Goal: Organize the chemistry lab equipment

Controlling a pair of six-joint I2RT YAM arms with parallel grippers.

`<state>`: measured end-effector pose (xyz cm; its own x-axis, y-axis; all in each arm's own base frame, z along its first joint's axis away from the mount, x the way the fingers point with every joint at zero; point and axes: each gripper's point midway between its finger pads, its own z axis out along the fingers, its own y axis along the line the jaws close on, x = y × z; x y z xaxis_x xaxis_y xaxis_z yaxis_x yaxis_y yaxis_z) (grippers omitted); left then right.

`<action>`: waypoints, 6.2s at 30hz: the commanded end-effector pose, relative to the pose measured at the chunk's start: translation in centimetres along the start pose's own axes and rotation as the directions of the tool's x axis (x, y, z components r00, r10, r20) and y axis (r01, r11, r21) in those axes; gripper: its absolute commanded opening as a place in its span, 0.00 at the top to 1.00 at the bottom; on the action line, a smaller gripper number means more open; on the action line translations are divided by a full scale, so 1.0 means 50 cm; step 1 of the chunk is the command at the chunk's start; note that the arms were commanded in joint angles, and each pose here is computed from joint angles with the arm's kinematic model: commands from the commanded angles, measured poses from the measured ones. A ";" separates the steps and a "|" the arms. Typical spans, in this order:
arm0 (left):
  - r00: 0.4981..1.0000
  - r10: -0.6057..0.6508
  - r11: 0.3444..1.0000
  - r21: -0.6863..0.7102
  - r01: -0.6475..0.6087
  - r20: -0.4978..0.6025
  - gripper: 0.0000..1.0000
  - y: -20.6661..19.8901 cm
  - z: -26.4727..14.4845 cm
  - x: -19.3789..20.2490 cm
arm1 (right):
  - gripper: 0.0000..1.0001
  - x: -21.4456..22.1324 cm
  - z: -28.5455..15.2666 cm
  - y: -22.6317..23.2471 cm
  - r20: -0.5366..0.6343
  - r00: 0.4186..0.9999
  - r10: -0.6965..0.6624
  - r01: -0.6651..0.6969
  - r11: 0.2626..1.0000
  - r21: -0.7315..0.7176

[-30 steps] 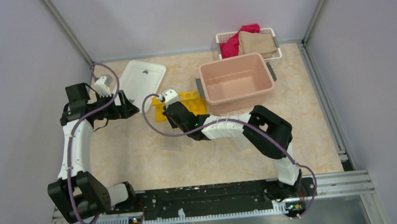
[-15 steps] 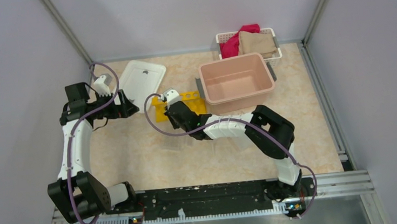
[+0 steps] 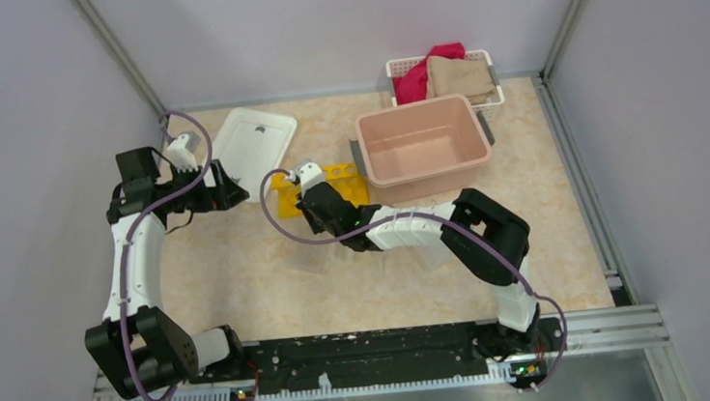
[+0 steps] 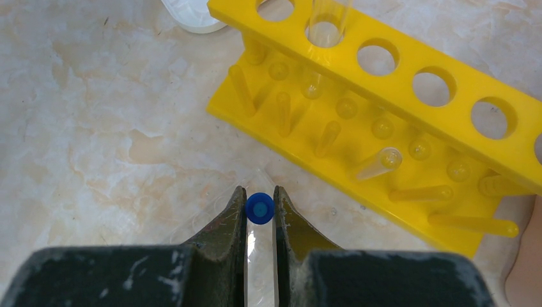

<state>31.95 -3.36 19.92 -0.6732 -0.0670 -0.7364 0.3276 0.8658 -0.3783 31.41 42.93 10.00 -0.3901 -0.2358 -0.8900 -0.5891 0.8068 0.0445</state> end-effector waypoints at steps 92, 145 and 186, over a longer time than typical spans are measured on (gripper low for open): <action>0.998 0.027 0.999 0.032 -0.029 0.059 0.01 -0.047 -0.058 -0.037 | 0.75 0.126 -0.126 -0.104 -0.247 0.885 0.394 -0.328 0.906 0.269; 0.994 0.055 0.996 0.070 -0.062 0.096 0.01 -0.079 -0.080 -0.057 | 1.00 0.077 -0.140 -0.106 -0.265 0.889 0.373 -0.295 0.910 0.290; 0.982 0.070 0.829 0.537 -0.155 0.174 0.15 -0.264 -0.117 -0.030 | 1.00 -0.504 -0.268 0.203 0.301 0.818 0.490 -0.374 0.851 -0.369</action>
<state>24.80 -11.04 28.69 -0.5378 -0.0901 -0.8383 0.6922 0.5204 -0.5000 26.50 48.64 34.17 -0.4367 0.2783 -0.8555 -0.5639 0.6562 0.5013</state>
